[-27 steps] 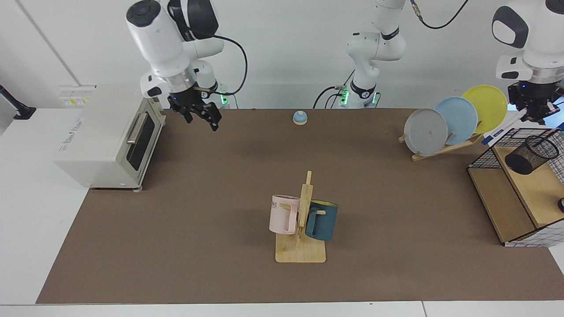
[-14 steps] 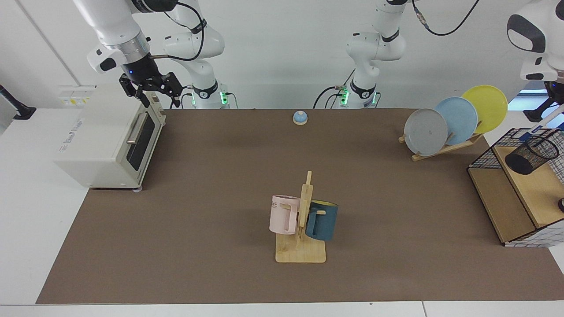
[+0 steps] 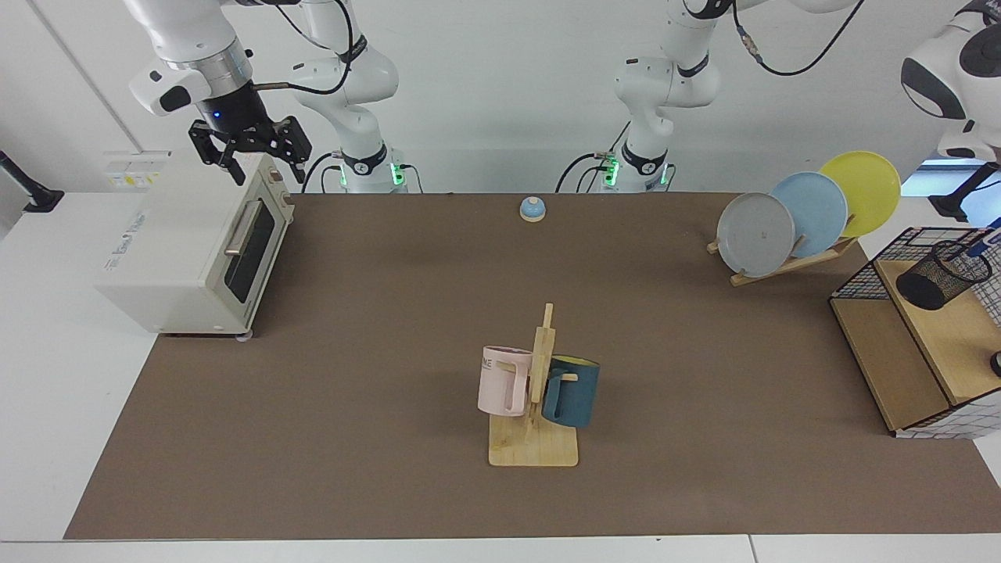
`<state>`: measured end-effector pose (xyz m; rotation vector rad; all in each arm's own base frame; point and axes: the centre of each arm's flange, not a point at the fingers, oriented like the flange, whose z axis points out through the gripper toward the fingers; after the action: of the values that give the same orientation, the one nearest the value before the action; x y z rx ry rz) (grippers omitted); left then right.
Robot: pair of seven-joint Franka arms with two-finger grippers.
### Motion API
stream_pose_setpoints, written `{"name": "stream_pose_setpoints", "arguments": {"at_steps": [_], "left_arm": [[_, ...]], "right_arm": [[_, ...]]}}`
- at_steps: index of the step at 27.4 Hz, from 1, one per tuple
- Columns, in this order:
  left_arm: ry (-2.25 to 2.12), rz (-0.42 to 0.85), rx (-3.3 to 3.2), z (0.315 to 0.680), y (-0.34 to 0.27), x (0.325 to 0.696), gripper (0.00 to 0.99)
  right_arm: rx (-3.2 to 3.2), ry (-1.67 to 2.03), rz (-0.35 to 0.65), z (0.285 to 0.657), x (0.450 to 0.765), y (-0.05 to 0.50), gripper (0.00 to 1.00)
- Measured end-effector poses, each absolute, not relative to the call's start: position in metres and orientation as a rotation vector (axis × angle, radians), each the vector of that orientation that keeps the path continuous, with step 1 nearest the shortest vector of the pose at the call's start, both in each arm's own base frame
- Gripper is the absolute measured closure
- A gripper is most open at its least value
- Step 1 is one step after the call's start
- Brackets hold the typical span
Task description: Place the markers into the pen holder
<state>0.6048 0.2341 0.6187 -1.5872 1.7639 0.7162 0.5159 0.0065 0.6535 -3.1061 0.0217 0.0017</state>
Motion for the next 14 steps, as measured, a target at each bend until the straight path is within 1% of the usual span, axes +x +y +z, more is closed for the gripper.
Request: {"name": "stream_pose_setpoints", "arguments": {"at_steps": [7,12,14], "left_arm": [[1.781,0.774,-1.576,0.596,0.243,0.611,0.921],[1.817,0.829,-1.566,0.569,0.244,0.614,0.921],[1.824,0.858,-1.551,0.561,0.245,0.616,0.89]], "right_arm": [[-3.107,0.018,0.023,0.652,0.515,0.008,0.0],[-3.107,0.024,0.046,0.649,0.515,0.006,0.0],[-3.108,0.024,0.05,0.648,0.516,0.006,0.0]]}}
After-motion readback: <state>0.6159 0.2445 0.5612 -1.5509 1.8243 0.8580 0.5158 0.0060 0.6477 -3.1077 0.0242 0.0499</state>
